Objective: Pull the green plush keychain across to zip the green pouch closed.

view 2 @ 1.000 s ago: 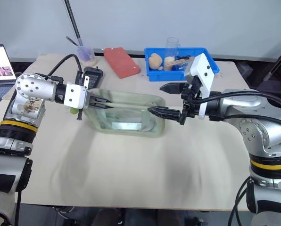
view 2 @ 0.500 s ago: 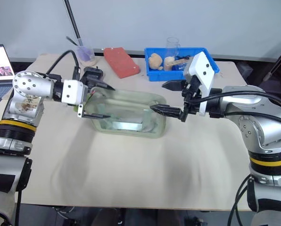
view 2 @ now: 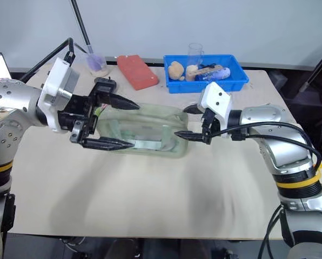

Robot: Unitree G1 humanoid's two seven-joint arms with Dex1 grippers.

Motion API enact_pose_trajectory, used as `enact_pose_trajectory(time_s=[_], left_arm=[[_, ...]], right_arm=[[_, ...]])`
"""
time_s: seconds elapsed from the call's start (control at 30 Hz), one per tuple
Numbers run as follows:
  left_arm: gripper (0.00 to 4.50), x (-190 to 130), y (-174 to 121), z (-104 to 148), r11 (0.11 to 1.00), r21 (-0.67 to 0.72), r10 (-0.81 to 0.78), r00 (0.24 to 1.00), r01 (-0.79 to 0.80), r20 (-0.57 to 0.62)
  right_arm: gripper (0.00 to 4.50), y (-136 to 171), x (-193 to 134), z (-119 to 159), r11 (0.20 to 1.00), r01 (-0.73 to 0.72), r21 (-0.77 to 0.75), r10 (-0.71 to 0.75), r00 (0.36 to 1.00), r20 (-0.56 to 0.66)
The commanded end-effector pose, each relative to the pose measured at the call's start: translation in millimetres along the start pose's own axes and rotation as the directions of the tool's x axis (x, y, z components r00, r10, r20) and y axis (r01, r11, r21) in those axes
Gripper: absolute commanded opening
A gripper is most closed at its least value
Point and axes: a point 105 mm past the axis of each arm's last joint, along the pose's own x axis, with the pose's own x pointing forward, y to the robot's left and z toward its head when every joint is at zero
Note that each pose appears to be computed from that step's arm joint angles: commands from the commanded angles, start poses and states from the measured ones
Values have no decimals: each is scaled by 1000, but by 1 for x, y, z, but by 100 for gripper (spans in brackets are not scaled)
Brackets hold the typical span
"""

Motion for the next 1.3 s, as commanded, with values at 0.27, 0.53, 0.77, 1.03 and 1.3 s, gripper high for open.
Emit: enact_pose_trajectory(time_s=[0.27,0.53,0.77,1.03,1.3], left_arm=[[450,-20,16,-6,979,-36,201,980,-201,-3],[450,-86,64,-19,777,-176,619,784,-604,41],[450,-134,68,-87,474,-387,823,554,-791,-126],[450,-121,46,-137,370,-520,814,538,-770,-219],[323,-95,44,-138,424,-563,772,608,-710,-186]], right_arm=[[18,-5,2,-5,992,-3,-130,1,1000,-16],[2,-5,0,3,989,-1,-147,4,1000,19],[2,-4,1,10,987,-8,-158,14,999,37],[2,-5,3,10,988,-5,-157,12,999,42],[0,-6,2,12,988,-1,-156,8,999,45]])
